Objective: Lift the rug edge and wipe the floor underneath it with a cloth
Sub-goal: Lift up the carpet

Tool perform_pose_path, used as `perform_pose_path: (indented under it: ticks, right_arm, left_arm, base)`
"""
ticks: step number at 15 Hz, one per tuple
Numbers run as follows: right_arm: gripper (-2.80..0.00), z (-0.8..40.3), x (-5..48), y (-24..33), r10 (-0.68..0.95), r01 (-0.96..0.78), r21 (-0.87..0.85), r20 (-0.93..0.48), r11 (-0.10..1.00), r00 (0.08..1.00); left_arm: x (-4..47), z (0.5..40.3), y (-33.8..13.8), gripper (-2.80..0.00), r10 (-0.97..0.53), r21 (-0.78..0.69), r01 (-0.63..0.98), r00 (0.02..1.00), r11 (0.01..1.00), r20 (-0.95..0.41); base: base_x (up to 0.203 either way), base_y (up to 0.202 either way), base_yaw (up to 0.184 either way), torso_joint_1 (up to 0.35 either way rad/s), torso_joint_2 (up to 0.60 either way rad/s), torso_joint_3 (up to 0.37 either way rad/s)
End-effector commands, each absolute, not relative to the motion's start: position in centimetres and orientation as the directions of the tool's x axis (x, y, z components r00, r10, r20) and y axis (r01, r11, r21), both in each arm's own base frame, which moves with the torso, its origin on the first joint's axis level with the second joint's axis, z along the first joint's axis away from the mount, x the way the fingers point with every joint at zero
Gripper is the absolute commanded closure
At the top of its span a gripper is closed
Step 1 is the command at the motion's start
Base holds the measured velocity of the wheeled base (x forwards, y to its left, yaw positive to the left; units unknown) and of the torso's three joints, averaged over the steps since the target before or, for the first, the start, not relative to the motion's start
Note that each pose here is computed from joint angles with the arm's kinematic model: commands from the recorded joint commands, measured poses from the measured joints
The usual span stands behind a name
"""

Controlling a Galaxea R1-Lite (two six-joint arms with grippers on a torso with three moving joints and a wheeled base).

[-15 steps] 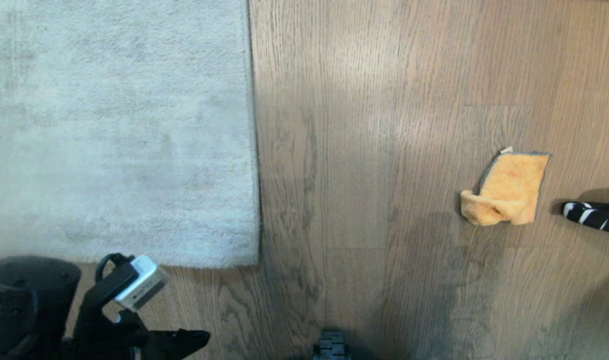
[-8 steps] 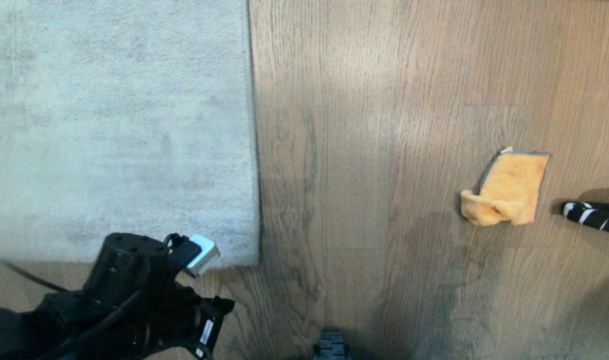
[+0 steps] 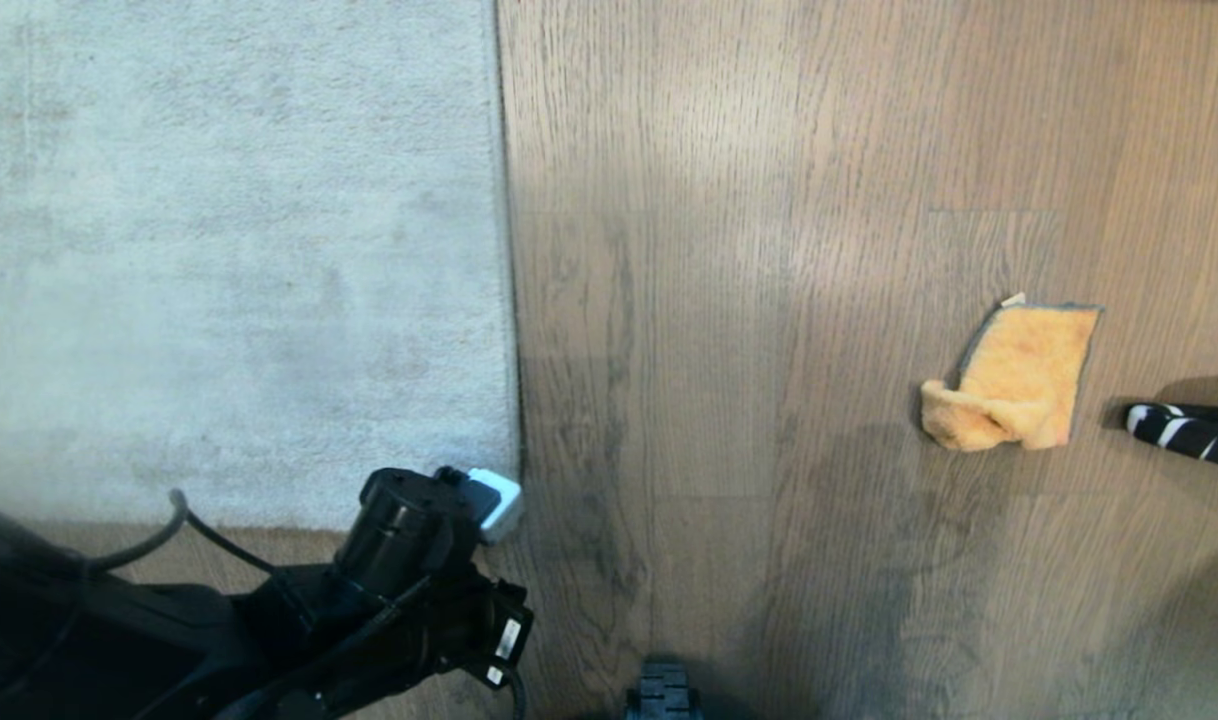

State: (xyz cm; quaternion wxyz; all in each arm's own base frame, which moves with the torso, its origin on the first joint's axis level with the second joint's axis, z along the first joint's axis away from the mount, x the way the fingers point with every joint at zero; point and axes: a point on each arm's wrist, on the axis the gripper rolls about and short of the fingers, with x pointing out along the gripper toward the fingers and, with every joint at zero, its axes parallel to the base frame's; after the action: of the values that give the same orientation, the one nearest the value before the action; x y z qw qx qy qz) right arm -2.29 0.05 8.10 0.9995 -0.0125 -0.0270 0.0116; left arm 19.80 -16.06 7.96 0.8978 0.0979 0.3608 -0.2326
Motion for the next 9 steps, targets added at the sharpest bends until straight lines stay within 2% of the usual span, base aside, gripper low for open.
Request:
perform_pose_path:
  ticks: [1,3,4,7,9]
  right_arm:
    - [0.00,8.1,-2.3,0.1,0.025,-0.023,-0.026,0.055,0.999,0.998]
    - [0.00,8.1,-2.3,0.1,0.025,-0.023,-0.026,0.055,0.999,0.998]
    - [0.00,8.1,-2.3,0.1,0.025,-0.023,-0.026,0.055,0.999,0.998]
    - [0.00,8.1,-2.3,0.1,0.025,-0.023,-0.026,0.055,0.999,0.998]
    - [0.00,8.1,-2.3,0.1,0.025,-0.023,-0.026,0.055,0.999,0.998]
  left_arm:
    - [19.8,6.7,-17.3,0.00,-0.306,0.058,0.489,0.629,0.871,-0.714]
    - [19.7,6.5,-17.5,0.00,-0.277,0.087,0.478,0.638,0.874,-0.718]
    - [19.8,6.4,-17.5,-2.80,-0.274,0.089,0.477,0.638,0.874,-0.720]
    - [20.3,6.1,-18.0,-2.80,-0.248,0.123,0.466,0.654,0.876,-0.714]
    - [20.8,5.7,-18.1,-2.80,-0.193,0.200,0.455,0.679,0.868,-0.708]
  base:
    - [0.000,0.000,0.000,0.000,0.00,0.000]
    - [0.000,0.000,0.000,0.000,0.00,0.000]
    - [0.000,0.000,0.000,0.000,0.00,0.000]
    - [0.000,0.000,0.000,0.000,0.00,0.000]
    - [0.000,0.000,0.000,0.000,0.00,0.000]
